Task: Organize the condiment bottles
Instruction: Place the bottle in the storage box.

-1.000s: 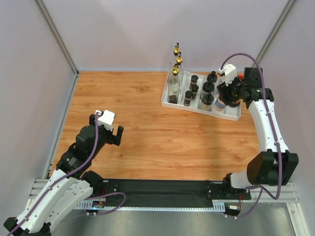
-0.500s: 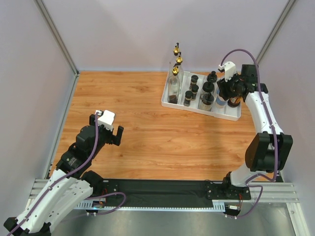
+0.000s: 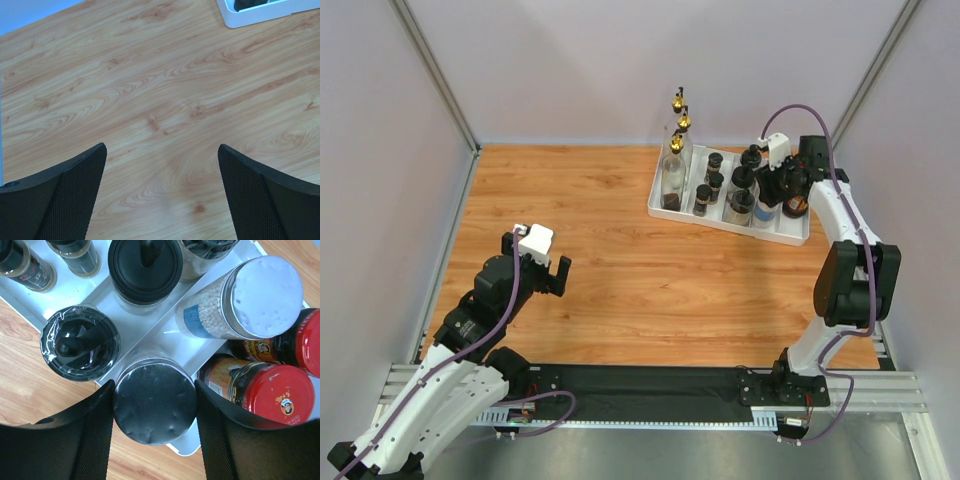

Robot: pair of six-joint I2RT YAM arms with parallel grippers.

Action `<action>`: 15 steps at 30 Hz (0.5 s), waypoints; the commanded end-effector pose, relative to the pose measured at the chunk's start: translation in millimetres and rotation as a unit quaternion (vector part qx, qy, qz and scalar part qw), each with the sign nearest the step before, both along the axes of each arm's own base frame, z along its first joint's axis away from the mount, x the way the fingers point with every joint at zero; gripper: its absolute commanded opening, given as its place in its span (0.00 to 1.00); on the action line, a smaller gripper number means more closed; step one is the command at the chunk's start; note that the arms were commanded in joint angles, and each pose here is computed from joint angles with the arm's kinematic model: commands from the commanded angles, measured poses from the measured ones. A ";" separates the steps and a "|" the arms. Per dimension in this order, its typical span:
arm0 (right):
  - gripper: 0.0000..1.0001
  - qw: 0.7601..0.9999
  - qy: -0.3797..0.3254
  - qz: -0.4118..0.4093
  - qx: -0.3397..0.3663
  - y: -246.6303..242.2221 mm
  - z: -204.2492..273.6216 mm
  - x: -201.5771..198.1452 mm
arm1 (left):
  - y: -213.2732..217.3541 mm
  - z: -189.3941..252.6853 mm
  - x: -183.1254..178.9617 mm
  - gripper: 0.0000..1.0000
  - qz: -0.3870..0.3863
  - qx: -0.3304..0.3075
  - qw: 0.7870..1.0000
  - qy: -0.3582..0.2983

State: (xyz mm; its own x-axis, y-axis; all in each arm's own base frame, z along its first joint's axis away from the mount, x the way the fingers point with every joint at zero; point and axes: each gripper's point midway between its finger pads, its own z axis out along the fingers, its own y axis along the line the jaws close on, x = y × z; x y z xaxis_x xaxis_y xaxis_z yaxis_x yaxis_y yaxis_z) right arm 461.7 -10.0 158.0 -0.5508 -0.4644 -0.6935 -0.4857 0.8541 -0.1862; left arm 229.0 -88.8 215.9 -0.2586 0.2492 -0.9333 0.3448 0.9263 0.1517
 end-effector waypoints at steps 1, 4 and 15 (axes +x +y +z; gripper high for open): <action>0.40 0.999 -0.049 -0.004 -0.007 -4.5 20.7 17.2 | -0.2 1.0 2.1 1.00 0.003 -0.006 1.000 -0.005; 0.68 0.999 -0.044 0.000 -0.013 -5.3 16.6 13.9 | -0.1 1.0 2.1 1.00 0.003 -0.006 1.000 -0.005; 1.00 0.993 -0.109 -0.014 -0.032 -10.7 74.9 -1.1 | 0.3 1.7 2.3 1.00 0.004 -0.006 1.000 -0.006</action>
State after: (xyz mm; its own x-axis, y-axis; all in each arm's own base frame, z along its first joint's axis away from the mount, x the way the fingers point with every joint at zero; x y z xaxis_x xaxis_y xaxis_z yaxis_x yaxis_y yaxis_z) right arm 460.5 -15.4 175.1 -0.5092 -0.4910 -0.7068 -0.4694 0.8468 -0.2500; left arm 228.8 -88.7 213.1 -0.2638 0.2523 -0.9310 0.3457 0.9258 0.1530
